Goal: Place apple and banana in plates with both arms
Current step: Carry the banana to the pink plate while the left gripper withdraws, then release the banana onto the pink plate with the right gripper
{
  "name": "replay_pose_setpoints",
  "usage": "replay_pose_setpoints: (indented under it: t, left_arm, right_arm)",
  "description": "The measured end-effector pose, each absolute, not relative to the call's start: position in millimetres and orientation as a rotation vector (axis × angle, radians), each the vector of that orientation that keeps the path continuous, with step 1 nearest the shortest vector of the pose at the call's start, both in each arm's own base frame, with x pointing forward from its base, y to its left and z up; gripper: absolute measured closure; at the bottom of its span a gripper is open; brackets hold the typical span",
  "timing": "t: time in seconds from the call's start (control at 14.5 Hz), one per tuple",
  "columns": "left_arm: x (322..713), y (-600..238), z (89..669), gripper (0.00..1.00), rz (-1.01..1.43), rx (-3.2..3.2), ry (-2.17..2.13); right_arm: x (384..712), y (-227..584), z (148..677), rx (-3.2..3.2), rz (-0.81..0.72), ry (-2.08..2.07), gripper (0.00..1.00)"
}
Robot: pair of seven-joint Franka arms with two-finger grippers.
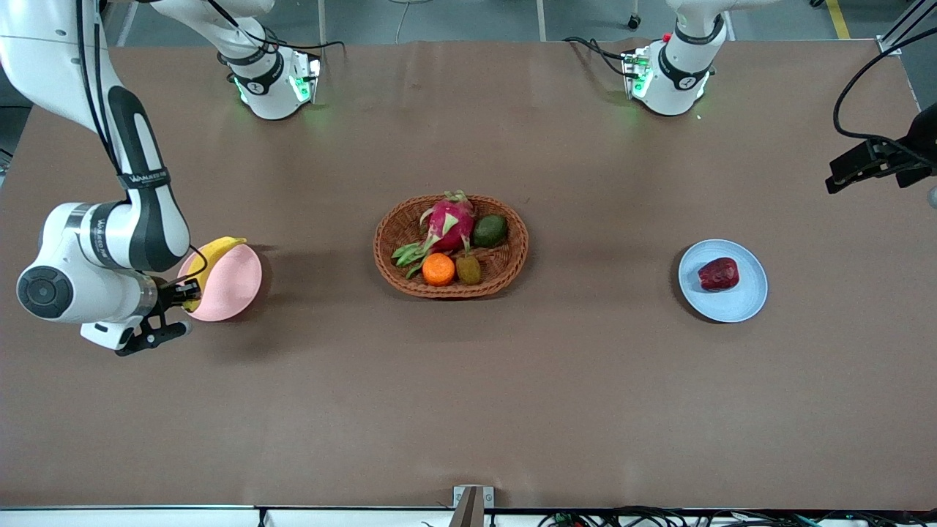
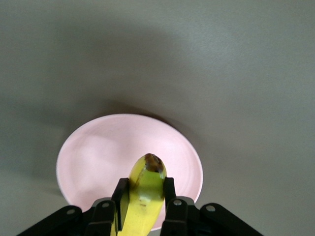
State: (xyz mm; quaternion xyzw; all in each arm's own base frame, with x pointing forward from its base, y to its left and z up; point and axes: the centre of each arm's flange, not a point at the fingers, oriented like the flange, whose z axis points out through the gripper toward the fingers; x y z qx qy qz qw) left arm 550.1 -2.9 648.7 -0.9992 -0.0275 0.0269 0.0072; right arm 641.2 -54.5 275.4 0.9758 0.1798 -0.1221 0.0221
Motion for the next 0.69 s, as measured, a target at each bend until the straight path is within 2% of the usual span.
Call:
replay_pose_setpoints:
  t: [0.48,0.55,0.69]
  left_arm:
    - [532.9,-14.7,646.6,0.0,0.108,-3.137,-0.051]
    - [533.0,-14.5,644.7,0.0,0.114,-3.137,-0.051]
    - [533.0,-15.0,641.8,0.0,0.124,-3.136,-0.05]
  right_arm:
    - [647.9,-53.2,247.1,3.018,-0.331,0.575,0.67]
    - [647.6,-53.2,245.1,3.018,-0.335,0.575,0.62]
    - [647.6,-52.5,245.2,3.019,-0.34,0.576,0.42]
